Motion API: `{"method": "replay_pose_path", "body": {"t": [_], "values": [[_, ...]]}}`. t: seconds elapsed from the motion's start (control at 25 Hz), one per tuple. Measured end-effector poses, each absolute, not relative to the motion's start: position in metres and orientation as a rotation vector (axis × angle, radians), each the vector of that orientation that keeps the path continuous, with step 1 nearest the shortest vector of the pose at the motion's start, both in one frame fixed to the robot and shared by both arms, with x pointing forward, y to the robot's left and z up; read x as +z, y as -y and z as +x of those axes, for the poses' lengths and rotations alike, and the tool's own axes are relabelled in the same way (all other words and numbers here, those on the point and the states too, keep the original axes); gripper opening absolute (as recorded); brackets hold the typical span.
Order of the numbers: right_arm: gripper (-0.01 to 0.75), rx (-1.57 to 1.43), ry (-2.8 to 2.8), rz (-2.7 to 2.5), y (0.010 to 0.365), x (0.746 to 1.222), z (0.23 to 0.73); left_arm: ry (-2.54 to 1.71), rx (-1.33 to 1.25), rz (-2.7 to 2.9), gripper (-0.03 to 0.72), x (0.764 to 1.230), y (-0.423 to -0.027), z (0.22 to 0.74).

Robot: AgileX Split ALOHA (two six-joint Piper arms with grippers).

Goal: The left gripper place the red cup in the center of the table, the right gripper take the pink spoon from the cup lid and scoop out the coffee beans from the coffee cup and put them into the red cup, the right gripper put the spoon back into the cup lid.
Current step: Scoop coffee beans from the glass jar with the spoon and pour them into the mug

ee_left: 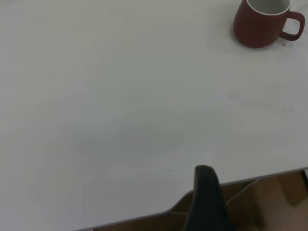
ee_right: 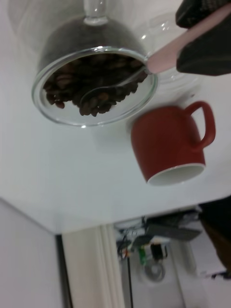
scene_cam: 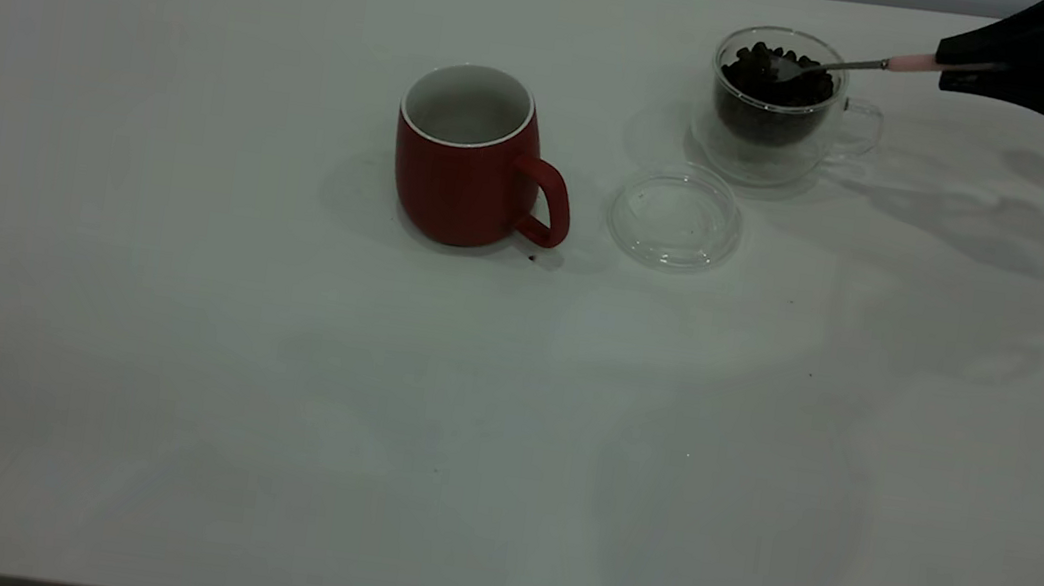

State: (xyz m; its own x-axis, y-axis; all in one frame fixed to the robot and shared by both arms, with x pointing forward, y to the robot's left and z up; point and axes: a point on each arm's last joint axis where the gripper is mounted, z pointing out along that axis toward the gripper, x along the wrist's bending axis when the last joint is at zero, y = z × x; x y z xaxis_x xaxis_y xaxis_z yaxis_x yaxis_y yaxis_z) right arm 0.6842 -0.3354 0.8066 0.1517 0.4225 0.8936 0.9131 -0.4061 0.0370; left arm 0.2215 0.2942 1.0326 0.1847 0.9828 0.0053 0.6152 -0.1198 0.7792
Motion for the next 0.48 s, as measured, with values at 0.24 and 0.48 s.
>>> {"method": "replay_pose_path", "body": {"t": [0.24, 0.48], "values": [[0.113, -1.271, 1.18, -1.887, 0.342, 0.802, 0.684, -1.503, 0.726, 1.816, 0.586, 1.033, -0.294, 0.222], [0.113, -1.296, 1.152, -1.898, 0.348, 0.793, 0.683, -1.503, 0.726, 1.816, 0.586, 1.033, -0.294, 0.222]]}}
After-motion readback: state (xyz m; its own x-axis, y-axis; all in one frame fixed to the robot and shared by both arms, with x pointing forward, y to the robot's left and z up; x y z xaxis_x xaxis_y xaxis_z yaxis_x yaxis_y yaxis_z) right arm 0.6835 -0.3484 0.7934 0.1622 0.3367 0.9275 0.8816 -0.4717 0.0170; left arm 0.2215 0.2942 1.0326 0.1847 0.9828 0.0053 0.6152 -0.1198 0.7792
